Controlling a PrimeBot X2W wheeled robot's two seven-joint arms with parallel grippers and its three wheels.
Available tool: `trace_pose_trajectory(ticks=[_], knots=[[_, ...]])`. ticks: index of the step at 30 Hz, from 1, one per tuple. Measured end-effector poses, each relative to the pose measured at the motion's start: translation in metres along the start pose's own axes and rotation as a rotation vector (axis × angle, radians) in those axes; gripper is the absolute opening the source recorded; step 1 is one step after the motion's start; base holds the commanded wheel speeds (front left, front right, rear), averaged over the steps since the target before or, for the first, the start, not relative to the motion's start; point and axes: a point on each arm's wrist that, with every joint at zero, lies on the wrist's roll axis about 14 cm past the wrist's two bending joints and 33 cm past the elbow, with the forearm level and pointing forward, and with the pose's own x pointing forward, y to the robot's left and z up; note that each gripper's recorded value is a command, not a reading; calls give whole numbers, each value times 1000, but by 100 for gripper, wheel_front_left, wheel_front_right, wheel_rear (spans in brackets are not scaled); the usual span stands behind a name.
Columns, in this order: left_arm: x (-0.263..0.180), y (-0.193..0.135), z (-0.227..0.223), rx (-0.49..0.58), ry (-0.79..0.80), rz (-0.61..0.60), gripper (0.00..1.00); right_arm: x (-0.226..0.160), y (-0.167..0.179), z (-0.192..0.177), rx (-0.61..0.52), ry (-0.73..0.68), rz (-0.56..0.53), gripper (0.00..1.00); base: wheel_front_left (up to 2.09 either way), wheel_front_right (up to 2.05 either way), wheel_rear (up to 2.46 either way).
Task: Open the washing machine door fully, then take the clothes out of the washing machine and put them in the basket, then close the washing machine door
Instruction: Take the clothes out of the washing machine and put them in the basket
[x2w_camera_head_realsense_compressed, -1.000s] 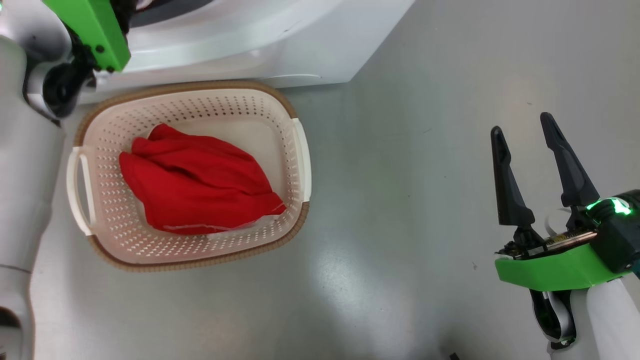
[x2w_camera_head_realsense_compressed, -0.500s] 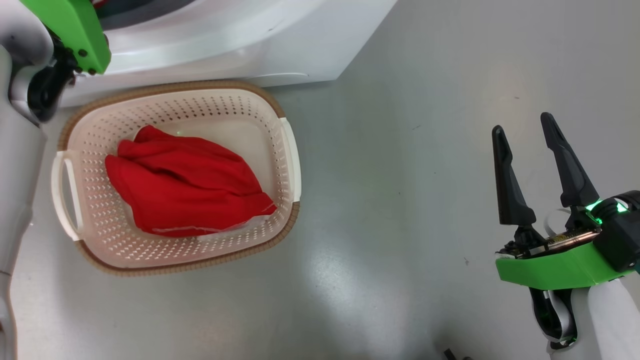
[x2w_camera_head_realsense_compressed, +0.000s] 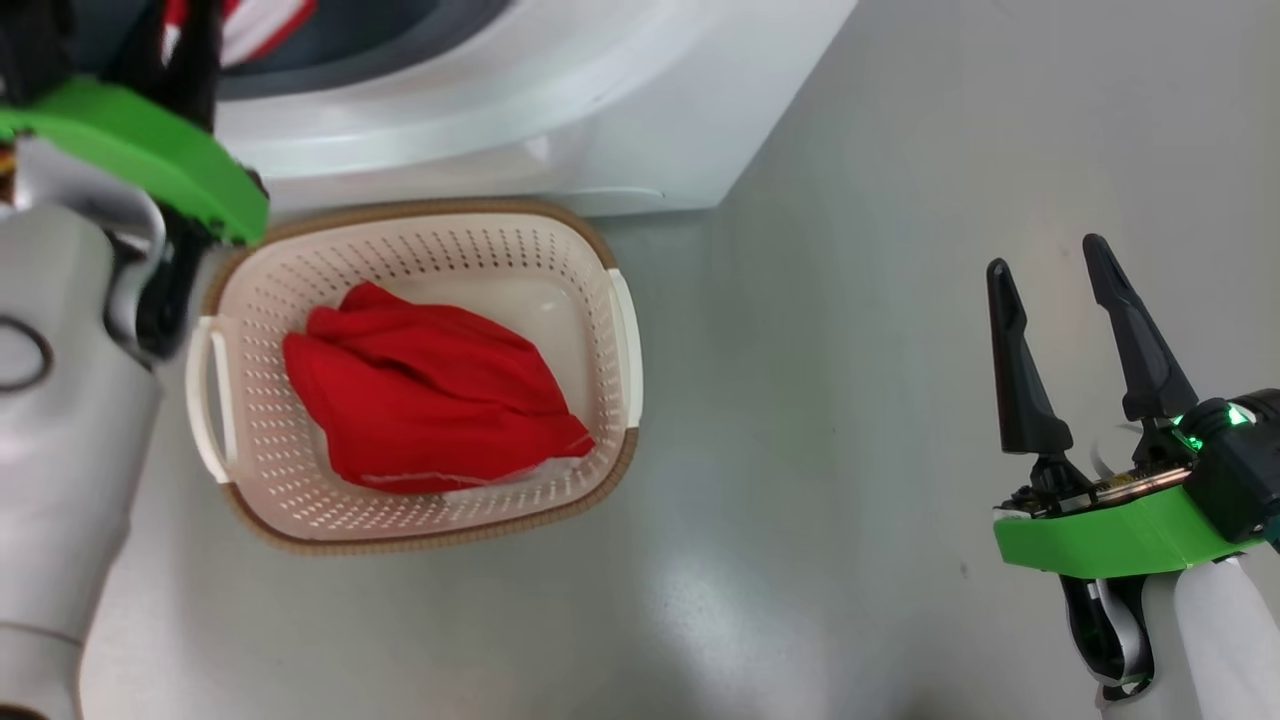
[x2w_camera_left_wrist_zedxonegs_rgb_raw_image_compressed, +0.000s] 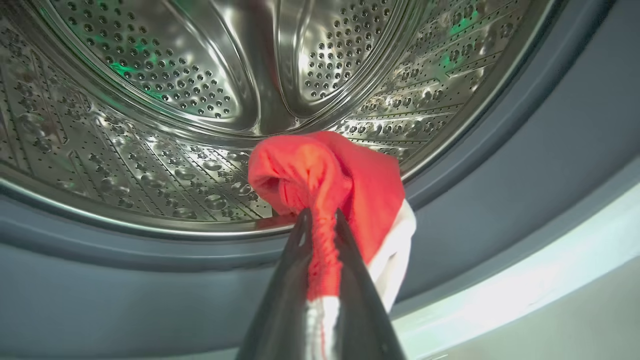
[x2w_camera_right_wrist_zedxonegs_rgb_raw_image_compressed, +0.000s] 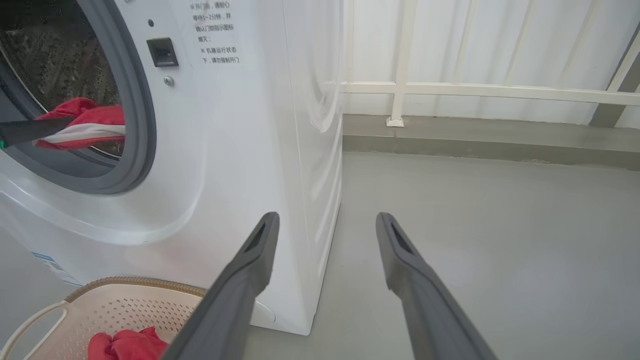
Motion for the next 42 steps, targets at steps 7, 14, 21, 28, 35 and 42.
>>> trace_pose_trajectory(ticks=[7,14,21,28,35,42], knots=[[-36,-2,41,-38,-147,24,0,-8,9,18,9,-37,20,100,0,0,0],[-81,-8,82,-20,-296,52,0,-21,14,31,15,-58,30,100,0,0,0],[-135,-27,99,-8,-370,59,0,-40,19,52,18,-100,39,100,0,0,0],[-173,-47,119,4,-442,43,0,-50,23,69,19,-142,48,100,0,0,0],[-200,-60,122,-14,-453,42,0,-58,23,74,19,-153,49,100,0,0,0],[-193,-48,83,-89,-345,91,0,-53,23,62,20,-122,48,100,0,0,0]])
